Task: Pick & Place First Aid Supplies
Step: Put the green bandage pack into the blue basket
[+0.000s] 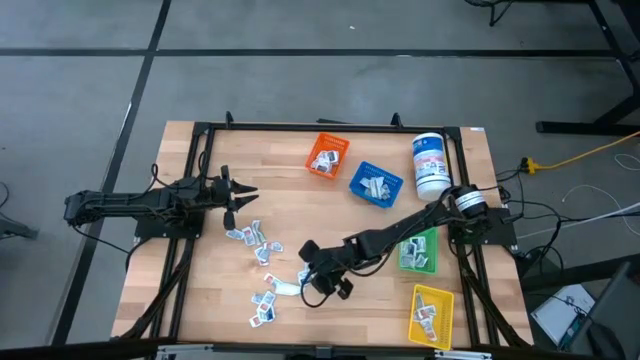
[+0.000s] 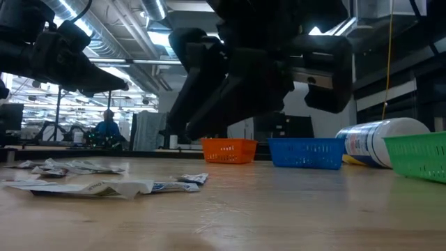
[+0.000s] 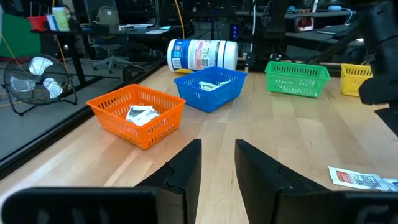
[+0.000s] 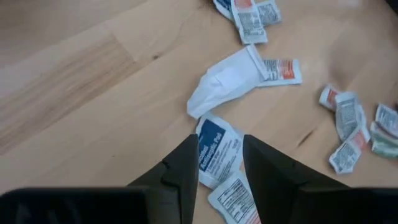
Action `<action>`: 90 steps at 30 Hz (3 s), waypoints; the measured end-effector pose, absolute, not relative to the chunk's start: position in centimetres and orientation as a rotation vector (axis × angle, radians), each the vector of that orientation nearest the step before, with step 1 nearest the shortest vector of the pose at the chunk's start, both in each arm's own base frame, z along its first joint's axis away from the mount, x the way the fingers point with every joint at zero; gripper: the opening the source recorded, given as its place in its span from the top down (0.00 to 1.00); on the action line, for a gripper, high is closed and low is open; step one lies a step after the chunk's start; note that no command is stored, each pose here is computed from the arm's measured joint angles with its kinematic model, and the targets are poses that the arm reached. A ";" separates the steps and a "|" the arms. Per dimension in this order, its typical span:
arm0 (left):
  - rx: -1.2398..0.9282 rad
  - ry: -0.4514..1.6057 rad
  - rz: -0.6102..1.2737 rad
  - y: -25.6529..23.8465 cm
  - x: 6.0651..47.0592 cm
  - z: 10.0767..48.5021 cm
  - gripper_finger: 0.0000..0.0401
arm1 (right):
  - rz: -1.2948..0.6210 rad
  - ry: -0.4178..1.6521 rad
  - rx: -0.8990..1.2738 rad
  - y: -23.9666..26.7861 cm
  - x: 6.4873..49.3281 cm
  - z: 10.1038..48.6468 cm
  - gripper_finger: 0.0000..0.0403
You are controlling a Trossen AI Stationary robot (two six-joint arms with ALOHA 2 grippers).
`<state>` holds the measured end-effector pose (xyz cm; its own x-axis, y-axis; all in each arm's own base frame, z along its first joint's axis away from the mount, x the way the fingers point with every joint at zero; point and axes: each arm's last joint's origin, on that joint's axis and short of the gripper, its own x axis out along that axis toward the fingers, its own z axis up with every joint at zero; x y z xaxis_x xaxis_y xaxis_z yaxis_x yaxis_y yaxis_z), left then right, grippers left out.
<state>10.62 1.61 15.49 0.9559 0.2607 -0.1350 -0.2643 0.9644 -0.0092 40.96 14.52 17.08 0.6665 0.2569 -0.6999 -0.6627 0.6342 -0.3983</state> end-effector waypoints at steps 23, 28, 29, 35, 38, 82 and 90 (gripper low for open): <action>-0.027 0.133 0.266 1.6 10.6 15.5 0.77 | 0.675 0.498 -0.615 16.1 41.3 17.6 0.69; -0.027 0.133 0.266 1.6 10.6 15.5 0.77 | 0.687 0.478 -0.612 16.9 41.8 15.7 0.69; -0.028 0.133 0.266 1.6 10.6 15.5 0.77 | 0.698 0.473 -0.604 17.0 41.8 15.6 0.69; -0.027 0.133 0.266 1.6 10.6 15.5 0.77 | 0.724 0.483 -0.525 16.3 42.6 14.9 0.69; -0.028 0.133 0.266 1.6 10.6 15.5 0.77 | 0.728 0.489 -0.491 15.8 43.6 14.5 0.69; -0.027 0.133 0.266 1.6 10.6 15.5 0.77 | 0.649 0.645 -0.346 12.3 44.6 14.5 0.98; -0.027 0.134 0.268 1.6 10.6 15.5 0.77 | 0.655 0.662 -0.350 12.0 43.7 17.0 0.99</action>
<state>10.61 1.61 15.47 0.9555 0.2618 -0.1358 -0.2654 0.9641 -0.0089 43.68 11.98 17.05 0.6012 0.4456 -0.6633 -0.6587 0.7463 -0.0957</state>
